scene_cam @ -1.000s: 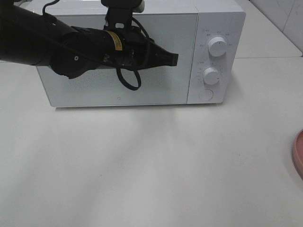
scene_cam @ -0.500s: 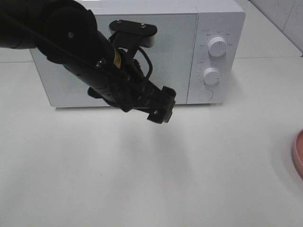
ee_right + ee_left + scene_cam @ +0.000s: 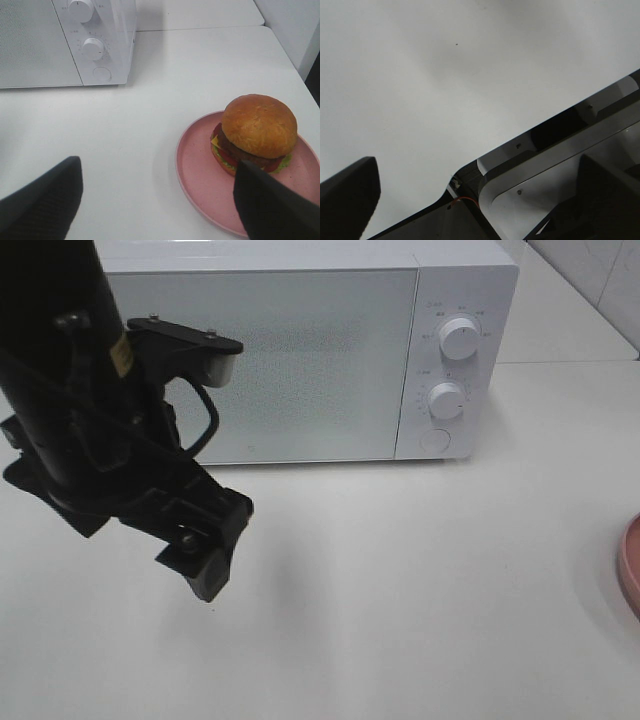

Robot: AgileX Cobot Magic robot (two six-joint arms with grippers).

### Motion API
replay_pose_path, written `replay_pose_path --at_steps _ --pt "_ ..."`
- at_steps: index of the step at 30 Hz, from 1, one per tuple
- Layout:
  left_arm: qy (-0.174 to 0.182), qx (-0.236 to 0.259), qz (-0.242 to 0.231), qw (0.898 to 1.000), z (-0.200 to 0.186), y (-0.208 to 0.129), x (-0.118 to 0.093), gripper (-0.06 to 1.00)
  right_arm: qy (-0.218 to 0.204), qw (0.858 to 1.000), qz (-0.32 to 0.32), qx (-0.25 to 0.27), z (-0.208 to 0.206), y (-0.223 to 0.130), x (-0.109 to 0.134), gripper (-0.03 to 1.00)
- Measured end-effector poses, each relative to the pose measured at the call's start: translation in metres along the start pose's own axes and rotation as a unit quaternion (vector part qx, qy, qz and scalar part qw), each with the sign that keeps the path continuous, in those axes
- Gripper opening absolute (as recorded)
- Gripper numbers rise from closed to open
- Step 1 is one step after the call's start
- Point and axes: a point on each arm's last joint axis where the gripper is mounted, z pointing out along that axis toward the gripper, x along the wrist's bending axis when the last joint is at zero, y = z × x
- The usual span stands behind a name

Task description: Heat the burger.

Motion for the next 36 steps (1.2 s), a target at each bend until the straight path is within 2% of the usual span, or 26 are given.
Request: replay_pose_path --at_steps 2,4,5,6,7,8,9,10,11,12,13,14,15,16,17,19,20,21,25,30,34,36 --pt "0.004 -0.021 -0.028 0.999 -0.018 -0.004 0.022 0.99 0.000 1.000 0.000 0.000 0.000 0.000 0.000 0.74" --pt "0.004 -0.029 -0.037 0.999 -0.022 -0.004 0.029 0.99 0.000 1.000 0.000 0.000 0.000 0.000 0.000 0.74" --pt "0.009 -0.046 -0.061 0.997 -0.032 -0.006 0.051 0.99 0.000 1.000 0.000 0.000 0.000 0.000 0.000 0.74" --pt "0.009 -0.046 -0.061 0.997 -0.032 -0.006 0.051 0.99 0.000 1.000 0.000 0.000 0.000 0.000 0.000 0.74" --pt "0.010 -0.055 -0.072 0.996 -0.038 -0.008 0.063 0.99 0.000 1.000 0.000 0.000 0.000 0.000 0.000 0.74" --pt "0.016 -0.072 -0.091 0.993 -0.048 -0.013 0.085 0.99 0.000 1.000 0.000 0.000 0.000 0.000 0.000 0.74" --pt "0.016 -0.072 -0.091 0.993 -0.048 -0.013 0.085 0.99 0.000 1.000 0.000 0.000 0.000 0.000 0.000 0.74" --pt "0.017 -0.081 -0.106 0.991 -0.054 -0.017 0.098 0.99 0.000 1.000 0.000 0.000 0.000 0.000 0.000 0.74" --pt "0.026 -0.098 -0.130 0.986 -0.064 -0.025 0.122 0.99 0.000 1.000 0.000 0.000 0.000 0.000 0.000 0.74" --pt "0.026 -0.098 -0.130 0.986 -0.064 -0.025 0.122 0.99 0.000 1.000 0.000 0.000 0.000 0.000 0.000 0.74" --pt "0.027 -0.106 -0.149 0.983 -0.068 -0.030 0.133 0.99 0.000 1.000 0.000 0.000 0.000 0.000 0.000 0.74" --pt "0.031 -0.119 -0.180 0.976 -0.077 -0.042 0.155 0.99 0.000 1.000 0.000 0.000 0.000 0.000 0.000 0.74" --pt "0.031 -0.119 -0.180 0.976 -0.077 -0.042 0.155 0.99 0.000 1.000 0.000 0.000 0.000 0.000 0.000 0.74" --pt "0.031 -0.127 -0.205 0.970 -0.081 -0.056 0.171 0.99 0.000 1.000 0.000 0.000 0.000 0.000 0.000 0.74" --pt "0.031 -0.127 -0.205 0.970 -0.081 -0.056 0.171 0.99 0.000 1.000 0.000 0.000 0.000 0.000 0.000 0.74" --pt "0.025 -0.132 -0.255 0.958 -0.080 -0.082 0.184 0.99 0.000 1.000 0.000 0.000 0.000 0.000 0.000 0.74" --pt "0.025 -0.132 -0.255 0.958 -0.080 -0.082 0.184 0.99 0.000 1.000 0.000 0.000 0.000 0.000 0.000 0.74" --pt "0.021 -0.136 -0.282 0.950 -0.079 -0.100 0.185 0.99 0.000 1.000 0.000 0.000 0.000 0.000 0.000 0.74" --pt "0.021 -0.136 -0.297 0.945 -0.073 -0.124 0.176 0.99 0.000 1.000 0.000 0.000 0.000 0.000 0.000 0.74" --pt "0.030 -0.152 -0.293 0.944 -0.060 -0.170 0.146 0.99 0.000 1.000 0.000 0.000 0.000 0.000 0.000 0.74" --pt "0.041 -0.166 -0.289 0.942 -0.052 -0.193 0.132 0.99 0.000 1.000 0.000 0.000 0.000 0.000 0.000 0.74" --pt "0.066 -0.193 -0.282 0.937 -0.046 -0.217 0.119 0.99 0.000 1.000 0.000 0.000 0.000 0.000 0.000 0.74"
